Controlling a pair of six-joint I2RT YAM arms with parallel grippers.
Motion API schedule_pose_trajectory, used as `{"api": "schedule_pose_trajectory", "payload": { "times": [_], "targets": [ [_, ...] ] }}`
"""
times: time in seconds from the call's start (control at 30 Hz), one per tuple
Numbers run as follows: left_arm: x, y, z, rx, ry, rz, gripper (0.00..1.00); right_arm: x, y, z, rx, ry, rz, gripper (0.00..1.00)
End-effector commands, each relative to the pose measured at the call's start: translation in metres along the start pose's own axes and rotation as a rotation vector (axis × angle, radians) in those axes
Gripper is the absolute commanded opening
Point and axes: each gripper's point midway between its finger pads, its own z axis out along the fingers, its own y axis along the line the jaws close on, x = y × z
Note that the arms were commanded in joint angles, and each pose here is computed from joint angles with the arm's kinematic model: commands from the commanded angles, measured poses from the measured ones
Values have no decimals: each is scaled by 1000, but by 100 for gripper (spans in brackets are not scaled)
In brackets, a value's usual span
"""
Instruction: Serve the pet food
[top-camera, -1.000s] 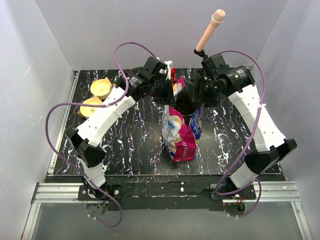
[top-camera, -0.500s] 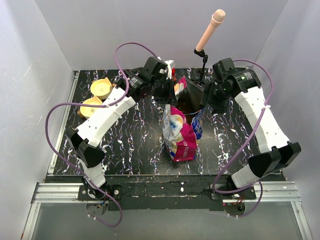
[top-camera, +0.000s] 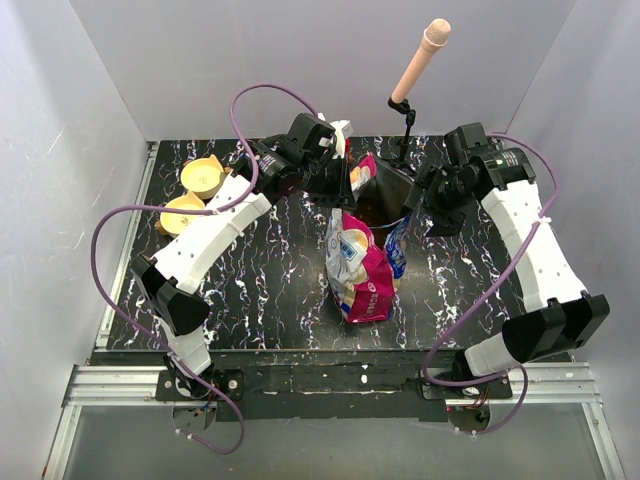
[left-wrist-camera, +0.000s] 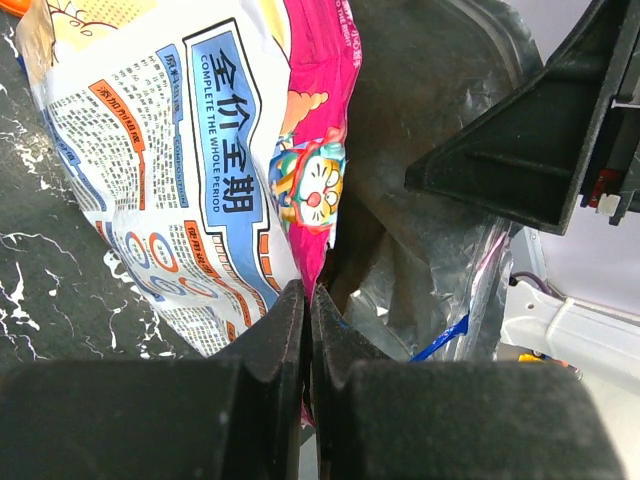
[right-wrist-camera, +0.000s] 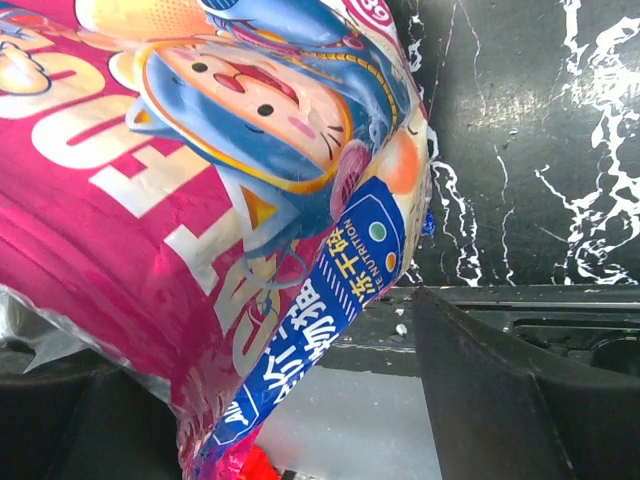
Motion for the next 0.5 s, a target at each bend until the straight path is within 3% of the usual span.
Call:
{"api": "schedule_pose_trajectory", "payload": {
  "times": [0.0,0.13,0.23,0.4,0.47],
  "targets": [
    [-42,-66,-62,255,-206,89,0,4,8,-9,-73,6,4,80],
    [-42,-66,-61,260,-199,89,0,-3,4,-14,-46,-31,-27,74],
    [-42,-67,-60,264,-195,87,0,-7,-1,-18,-9,-53,-47,39],
    [-40,-67,-57,269,-183,85,0,-14,-12,-27,53,-99,-103,5],
    [-39,-68,-55,270,-180,86,0,-19,-11,-35,54,-128,-153,1]
  ]
}}
